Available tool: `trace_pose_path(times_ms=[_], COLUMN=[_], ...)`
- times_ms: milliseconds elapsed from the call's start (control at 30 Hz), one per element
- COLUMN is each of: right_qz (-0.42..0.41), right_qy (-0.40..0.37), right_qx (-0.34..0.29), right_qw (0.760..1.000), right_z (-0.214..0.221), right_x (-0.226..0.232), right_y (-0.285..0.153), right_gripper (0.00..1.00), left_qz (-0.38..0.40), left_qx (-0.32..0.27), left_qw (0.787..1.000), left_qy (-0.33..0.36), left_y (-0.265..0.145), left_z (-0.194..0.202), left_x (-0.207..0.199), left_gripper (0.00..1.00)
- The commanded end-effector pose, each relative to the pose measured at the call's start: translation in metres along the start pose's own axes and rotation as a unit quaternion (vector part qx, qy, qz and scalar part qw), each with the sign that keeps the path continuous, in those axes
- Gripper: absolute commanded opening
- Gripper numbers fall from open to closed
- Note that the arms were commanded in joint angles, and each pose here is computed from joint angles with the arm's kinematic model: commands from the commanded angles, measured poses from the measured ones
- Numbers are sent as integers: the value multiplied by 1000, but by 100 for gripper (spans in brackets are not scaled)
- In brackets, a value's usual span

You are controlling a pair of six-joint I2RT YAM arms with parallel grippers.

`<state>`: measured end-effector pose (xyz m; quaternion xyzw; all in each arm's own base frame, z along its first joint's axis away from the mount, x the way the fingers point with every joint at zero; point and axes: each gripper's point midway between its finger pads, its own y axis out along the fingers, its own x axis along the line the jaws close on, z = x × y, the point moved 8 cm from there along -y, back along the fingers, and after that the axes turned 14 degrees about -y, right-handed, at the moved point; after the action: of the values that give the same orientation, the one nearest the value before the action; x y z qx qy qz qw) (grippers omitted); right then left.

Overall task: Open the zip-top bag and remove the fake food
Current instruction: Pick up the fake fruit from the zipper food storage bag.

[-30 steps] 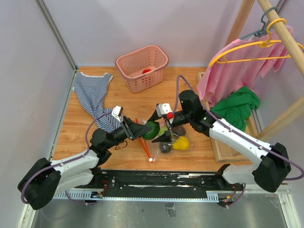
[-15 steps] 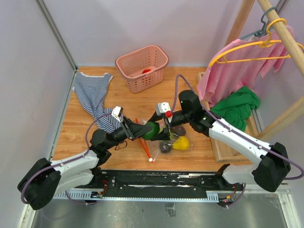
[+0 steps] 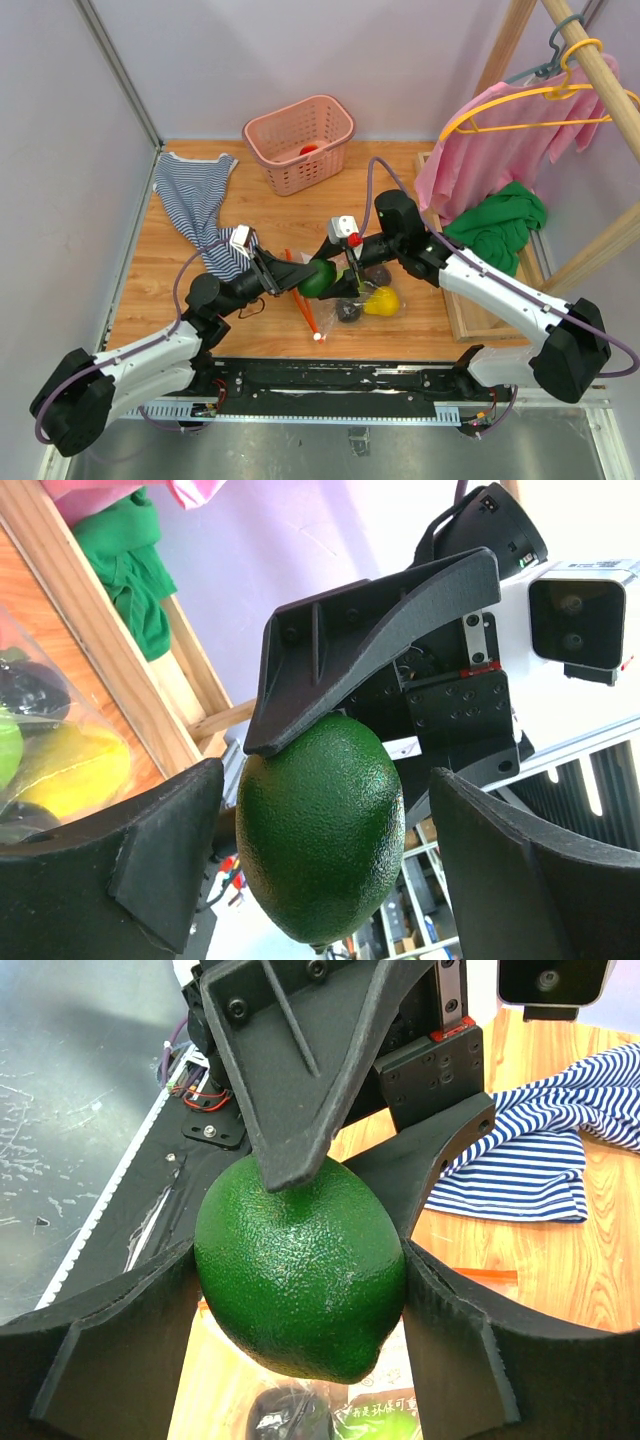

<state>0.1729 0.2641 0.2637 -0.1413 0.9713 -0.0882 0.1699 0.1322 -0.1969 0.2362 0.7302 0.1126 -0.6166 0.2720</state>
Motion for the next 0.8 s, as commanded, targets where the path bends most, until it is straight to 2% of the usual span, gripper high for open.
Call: trace_pose_path(times_ms=[0,233,500,633,767], right_qz=[-8,-4,-10,2,27], right_qy=[4,11,16,15,22], right_qx=[-16,-20,-10,4,32], right_qw=[1000,1000,1000,1000,999], right_z=[-9,-7,-1,2,5], right_x=[-3,-8,-13,-17,-25], right_y=[-4,-15,-31,-38,-48], right_gripper=[32,29,28,28,28], left_qz=[-9,-24,-56,-100,-189], left_qx=[-10,-21,-49,-60,-86], left_qw=[1000,999,988,976,947], left_qy=[15,43,133,186,247], left_y=[-5,-11,-21,-30,-42], left_z=[0,0,-7,-11,-23], left_x=[3,5,-1,6,23], left_gripper=[88,92,96,99,99])
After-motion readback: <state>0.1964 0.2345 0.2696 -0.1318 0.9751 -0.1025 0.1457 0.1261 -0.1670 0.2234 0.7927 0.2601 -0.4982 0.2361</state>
